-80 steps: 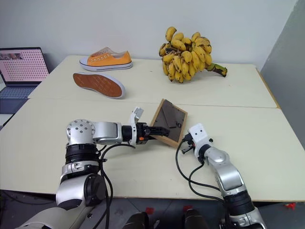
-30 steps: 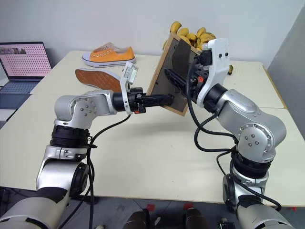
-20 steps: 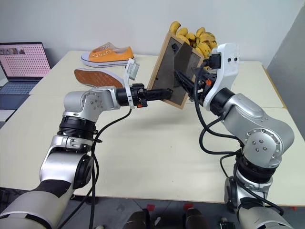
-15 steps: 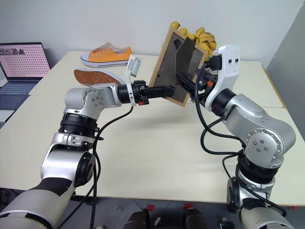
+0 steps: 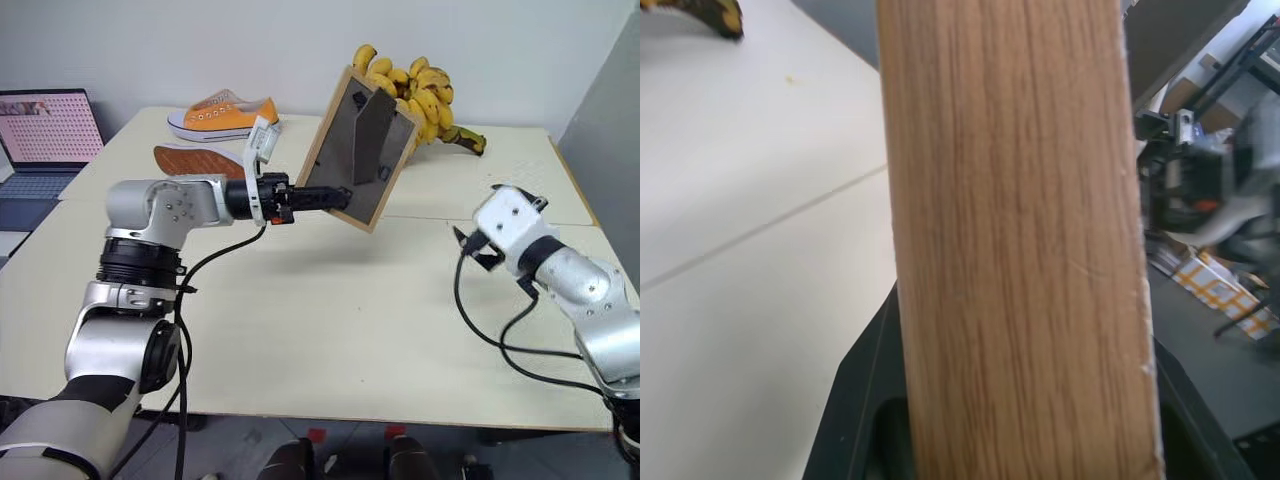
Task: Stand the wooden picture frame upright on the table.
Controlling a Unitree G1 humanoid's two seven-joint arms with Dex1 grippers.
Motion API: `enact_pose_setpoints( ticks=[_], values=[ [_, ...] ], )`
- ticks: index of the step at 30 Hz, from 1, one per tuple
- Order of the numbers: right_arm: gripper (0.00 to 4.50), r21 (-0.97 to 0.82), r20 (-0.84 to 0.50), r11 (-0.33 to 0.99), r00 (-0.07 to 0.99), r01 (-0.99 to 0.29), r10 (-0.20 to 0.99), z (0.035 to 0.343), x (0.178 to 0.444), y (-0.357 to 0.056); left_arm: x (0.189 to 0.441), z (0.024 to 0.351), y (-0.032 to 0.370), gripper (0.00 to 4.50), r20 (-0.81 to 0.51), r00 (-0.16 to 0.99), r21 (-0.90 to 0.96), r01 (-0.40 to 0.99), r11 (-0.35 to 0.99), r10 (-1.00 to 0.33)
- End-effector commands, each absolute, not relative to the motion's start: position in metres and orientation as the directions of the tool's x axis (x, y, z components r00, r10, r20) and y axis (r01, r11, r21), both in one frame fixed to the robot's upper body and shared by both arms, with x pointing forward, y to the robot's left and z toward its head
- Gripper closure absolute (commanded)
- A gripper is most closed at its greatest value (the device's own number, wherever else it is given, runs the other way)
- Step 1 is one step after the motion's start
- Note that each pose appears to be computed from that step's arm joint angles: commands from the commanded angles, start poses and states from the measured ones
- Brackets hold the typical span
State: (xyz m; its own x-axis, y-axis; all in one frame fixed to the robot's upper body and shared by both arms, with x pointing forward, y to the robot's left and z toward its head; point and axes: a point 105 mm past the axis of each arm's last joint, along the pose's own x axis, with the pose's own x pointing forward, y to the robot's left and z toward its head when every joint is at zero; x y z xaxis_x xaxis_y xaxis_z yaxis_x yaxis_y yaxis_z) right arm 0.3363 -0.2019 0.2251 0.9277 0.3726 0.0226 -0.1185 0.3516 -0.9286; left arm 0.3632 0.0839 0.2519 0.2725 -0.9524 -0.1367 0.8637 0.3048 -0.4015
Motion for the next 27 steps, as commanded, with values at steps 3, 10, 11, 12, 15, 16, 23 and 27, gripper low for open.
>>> enact_pose_setpoints(
  ticks=[3,10,11,12,15,16,23,27],
  values=[
    [0.13,-0.973,0.188,0.005,0.787,0.229,0.587,0.218,0.34,-0.174,0.318,0.258,0.081,3.19,-0.157,0.134,-0.489,0.85,0.195,-0.979],
    [0.13,-0.872,0.417,0.123,0.587,0.475,0.693,0.241,0.341,-0.134,0.308,0.252,0.083,3.19,-0.159,0.158,-0.553,0.804,0.22,-0.975],
    [0.13,-0.86,0.435,0.138,0.565,0.491,0.702,0.244,0.34,-0.131,0.309,0.252,0.084,3.19,-0.158,0.169,-0.552,0.802,0.229,-0.973],
    [0.13,-0.852,0.446,0.148,0.547,0.502,0.708,0.246,0.339,-0.128,0.31,0.253,0.084,3.19,-0.157,0.179,-0.55,0.801,0.237,-0.971],
    [0.13,-0.838,0.464,0.167,0.515,0.52,0.721,0.248,0.335,-0.122,0.314,0.258,0.085,3.19,-0.146,0.205,-0.55,0.797,0.252,-0.968],
    [0.13,-0.833,0.468,0.172,0.503,0.526,0.726,0.248,0.334,-0.12,0.316,0.26,0.085,3.19,-0.14,0.209,-0.552,0.794,0.252,-0.968],
    [0.13,-0.834,0.452,0.174,0.467,0.524,0.76,0.244,0.333,-0.106,0.313,0.26,0.078,3.19,-0.136,0.177,-0.563,0.796,0.223,-0.975],
    [0.13,-0.838,0.436,0.161,0.462,0.522,0.772,0.243,0.338,-0.102,0.308,0.258,0.074,3.19,-0.136,0.138,-0.571,0.799,0.191,-0.981]
  ],
)
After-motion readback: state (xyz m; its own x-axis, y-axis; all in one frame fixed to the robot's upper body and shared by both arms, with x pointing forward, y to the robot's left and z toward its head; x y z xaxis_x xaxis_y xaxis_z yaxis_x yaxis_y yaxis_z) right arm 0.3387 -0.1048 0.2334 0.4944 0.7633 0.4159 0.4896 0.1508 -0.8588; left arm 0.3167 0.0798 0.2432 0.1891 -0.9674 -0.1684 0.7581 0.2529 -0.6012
